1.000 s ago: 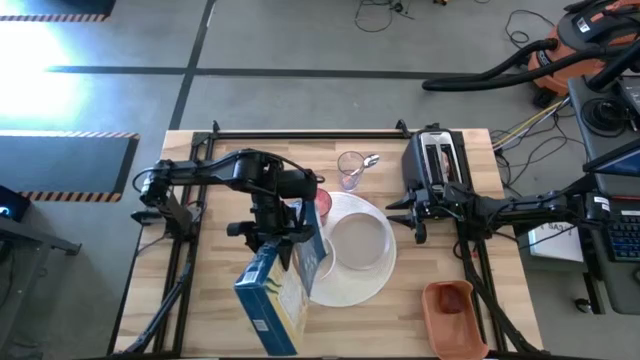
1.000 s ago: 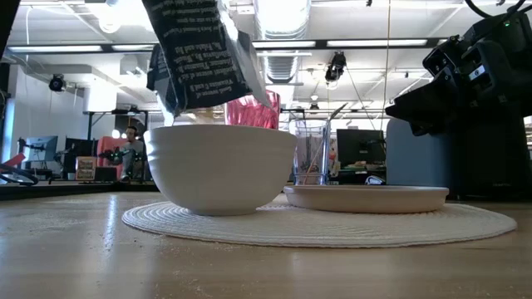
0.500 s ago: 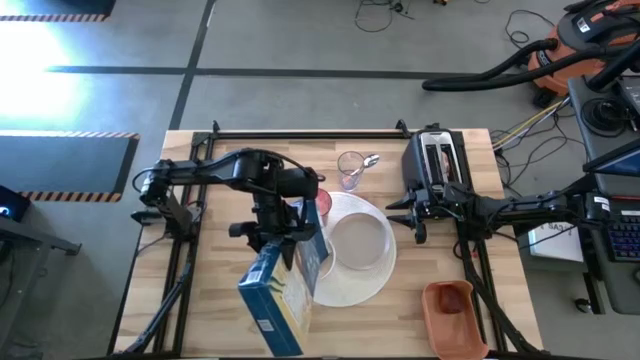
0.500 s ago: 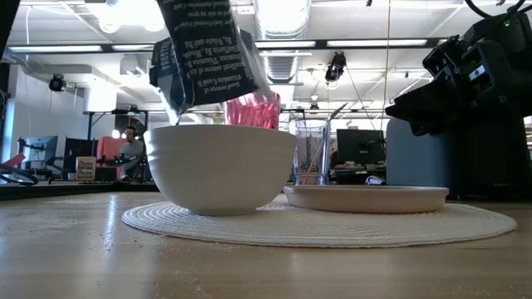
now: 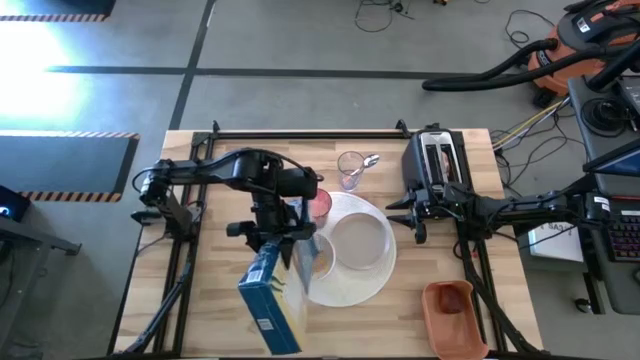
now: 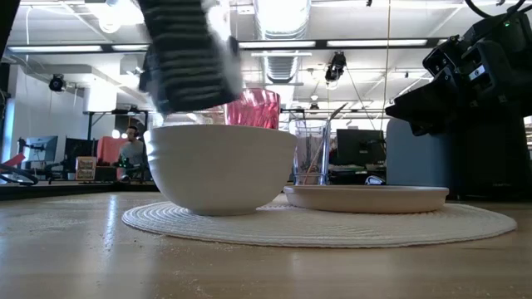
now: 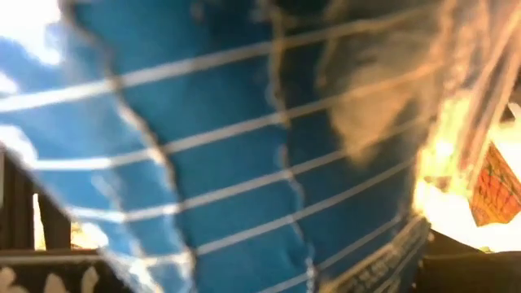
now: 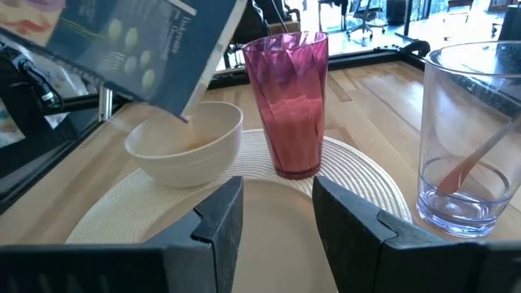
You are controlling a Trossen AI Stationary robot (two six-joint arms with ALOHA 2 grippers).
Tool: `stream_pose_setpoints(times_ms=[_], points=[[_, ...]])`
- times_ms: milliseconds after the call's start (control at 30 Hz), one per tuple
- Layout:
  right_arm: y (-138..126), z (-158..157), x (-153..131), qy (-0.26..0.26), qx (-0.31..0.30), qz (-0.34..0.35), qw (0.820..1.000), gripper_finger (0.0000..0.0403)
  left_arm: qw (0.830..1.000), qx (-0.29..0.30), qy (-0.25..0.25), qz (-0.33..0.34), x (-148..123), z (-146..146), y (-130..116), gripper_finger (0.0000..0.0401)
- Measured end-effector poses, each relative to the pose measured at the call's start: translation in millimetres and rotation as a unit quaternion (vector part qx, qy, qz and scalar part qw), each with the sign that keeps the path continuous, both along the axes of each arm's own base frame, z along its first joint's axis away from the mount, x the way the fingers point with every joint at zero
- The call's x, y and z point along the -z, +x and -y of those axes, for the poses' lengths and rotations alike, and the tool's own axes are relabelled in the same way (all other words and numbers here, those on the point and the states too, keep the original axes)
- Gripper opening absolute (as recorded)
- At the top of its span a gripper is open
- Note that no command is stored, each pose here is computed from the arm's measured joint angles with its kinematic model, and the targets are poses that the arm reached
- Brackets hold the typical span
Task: Arrange a breakfast setting
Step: Pour the cereal from the blue cereal box into the white bowl
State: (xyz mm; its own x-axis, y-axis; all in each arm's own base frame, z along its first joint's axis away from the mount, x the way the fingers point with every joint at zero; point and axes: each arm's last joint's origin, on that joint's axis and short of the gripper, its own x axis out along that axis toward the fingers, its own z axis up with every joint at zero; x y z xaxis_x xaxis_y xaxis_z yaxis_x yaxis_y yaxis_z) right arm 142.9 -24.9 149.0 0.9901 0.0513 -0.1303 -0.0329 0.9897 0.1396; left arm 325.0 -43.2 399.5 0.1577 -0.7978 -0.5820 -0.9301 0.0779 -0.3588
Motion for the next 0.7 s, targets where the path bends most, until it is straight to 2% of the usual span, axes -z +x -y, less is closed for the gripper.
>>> stream_pose_setpoints(times_ms=[100,400,700], points=[[0.1,0.0,0.2,0.0,0.0,-0.001,1.0,0.0139,1.0,0.004,-0.002,0.022,-1.2,0.4,2.9,0.0177],[0.1,0.1,0.1,0.0,0.0,-0.001,1.0,0.0139,1.0,0.01,0.007,0.023,-0.6,3.6,1.9,0.0177],[0.1,0.1,0.2,0.0,0.0,-0.001,1.0,0.0139,0.994,0.071,0.065,0.049,2.5,33.8,-5.9,0.0177]])
